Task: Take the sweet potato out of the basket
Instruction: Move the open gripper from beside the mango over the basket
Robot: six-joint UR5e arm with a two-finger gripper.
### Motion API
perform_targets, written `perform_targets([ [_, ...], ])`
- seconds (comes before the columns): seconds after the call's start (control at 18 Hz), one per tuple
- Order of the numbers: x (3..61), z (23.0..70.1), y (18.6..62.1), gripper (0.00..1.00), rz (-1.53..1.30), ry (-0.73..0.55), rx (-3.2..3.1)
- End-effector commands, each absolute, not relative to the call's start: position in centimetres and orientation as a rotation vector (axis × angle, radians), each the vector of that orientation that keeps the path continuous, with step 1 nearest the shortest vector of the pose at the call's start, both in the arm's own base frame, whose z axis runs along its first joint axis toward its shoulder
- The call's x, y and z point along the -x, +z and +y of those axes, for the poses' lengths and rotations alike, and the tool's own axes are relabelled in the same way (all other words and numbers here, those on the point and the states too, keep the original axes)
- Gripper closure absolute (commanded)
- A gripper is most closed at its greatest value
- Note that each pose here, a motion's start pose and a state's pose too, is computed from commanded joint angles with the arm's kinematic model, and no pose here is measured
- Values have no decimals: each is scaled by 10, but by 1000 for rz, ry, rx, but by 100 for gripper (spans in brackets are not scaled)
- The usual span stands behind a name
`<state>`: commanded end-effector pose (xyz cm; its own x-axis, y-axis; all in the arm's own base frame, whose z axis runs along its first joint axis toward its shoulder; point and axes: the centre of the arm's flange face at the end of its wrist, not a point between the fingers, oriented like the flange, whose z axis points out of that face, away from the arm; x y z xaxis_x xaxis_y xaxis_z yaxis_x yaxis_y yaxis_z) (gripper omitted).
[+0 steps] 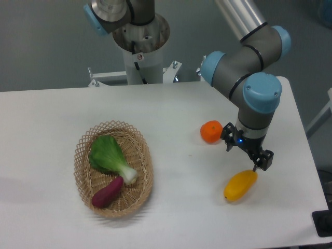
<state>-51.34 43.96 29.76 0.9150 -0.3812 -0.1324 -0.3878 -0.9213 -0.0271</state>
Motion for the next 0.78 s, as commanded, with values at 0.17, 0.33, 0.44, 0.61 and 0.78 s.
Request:
perform_targets([
  [0.17,513,439,297,0,605,193,3024],
  [0.33,510,439,296,0,589,186,3028],
  [0.44,505,443,295,0,589,182,3025],
  [0.61,491,459,295,0,579,177,3025],
  [0.78,473,478,295,0,573,167,3010],
])
